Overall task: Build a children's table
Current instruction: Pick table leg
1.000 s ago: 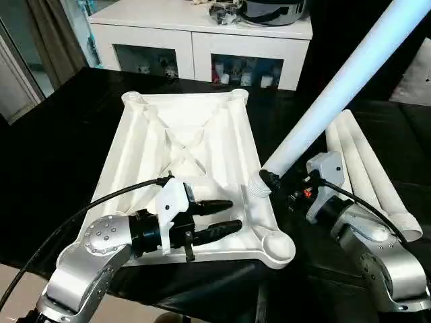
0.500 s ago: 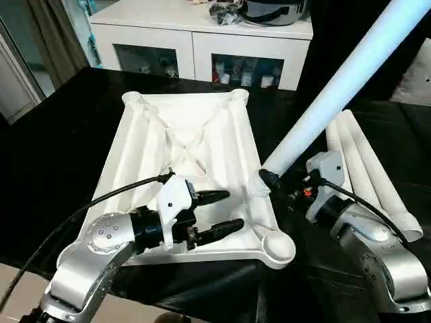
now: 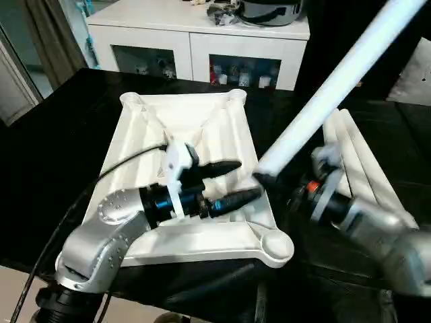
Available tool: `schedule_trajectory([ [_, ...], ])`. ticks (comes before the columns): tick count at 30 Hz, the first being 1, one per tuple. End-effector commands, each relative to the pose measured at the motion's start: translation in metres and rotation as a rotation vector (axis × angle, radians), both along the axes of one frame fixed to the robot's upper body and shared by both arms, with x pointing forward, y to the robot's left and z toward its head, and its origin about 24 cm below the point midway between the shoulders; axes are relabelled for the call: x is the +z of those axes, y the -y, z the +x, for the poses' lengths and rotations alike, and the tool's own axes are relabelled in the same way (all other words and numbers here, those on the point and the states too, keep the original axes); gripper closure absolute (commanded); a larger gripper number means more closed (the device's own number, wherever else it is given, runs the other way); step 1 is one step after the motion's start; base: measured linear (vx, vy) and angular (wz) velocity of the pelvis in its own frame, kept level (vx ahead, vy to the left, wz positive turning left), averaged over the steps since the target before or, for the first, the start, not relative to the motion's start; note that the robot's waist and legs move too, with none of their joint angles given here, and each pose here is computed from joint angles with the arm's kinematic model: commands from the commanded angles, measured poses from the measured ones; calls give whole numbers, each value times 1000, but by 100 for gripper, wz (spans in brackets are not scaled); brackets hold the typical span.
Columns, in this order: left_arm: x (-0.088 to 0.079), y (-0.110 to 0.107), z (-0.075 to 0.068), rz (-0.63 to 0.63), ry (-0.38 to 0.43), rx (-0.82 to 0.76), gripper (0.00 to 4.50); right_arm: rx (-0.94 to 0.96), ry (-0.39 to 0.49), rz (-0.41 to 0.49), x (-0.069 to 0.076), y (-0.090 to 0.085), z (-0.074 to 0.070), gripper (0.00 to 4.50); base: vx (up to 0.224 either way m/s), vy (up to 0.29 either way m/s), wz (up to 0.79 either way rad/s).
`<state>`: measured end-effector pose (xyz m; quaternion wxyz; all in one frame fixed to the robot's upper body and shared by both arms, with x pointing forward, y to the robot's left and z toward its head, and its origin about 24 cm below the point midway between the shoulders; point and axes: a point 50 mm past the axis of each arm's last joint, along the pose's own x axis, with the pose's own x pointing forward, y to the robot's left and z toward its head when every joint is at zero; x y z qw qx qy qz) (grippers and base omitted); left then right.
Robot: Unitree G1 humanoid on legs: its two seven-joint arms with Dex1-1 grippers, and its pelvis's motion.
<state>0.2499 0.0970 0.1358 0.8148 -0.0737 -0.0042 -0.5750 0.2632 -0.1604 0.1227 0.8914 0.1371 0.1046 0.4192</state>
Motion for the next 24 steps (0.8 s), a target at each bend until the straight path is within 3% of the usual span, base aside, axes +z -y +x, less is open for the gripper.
schedule_trajectory([
  [1,6,0,0,-8,9,-2,59,36,-2,26,5,0,-2,263,0,0,0],
  [8,13,6,-1,-53,-19,-51,59,147,-20,61,13,-1,-10,263,0,0,0],
  [16,32,5,2,-235,-48,-35,59,236,-14,192,32,6,-18,263,0,0,0],
  [23,33,8,0,-194,-45,-77,59,220,3,45,28,6,-15,263,0,0,0],
  [24,32,9,0,-175,-43,-77,59,201,22,-9,26,5,-12,263,0,0,0],
])
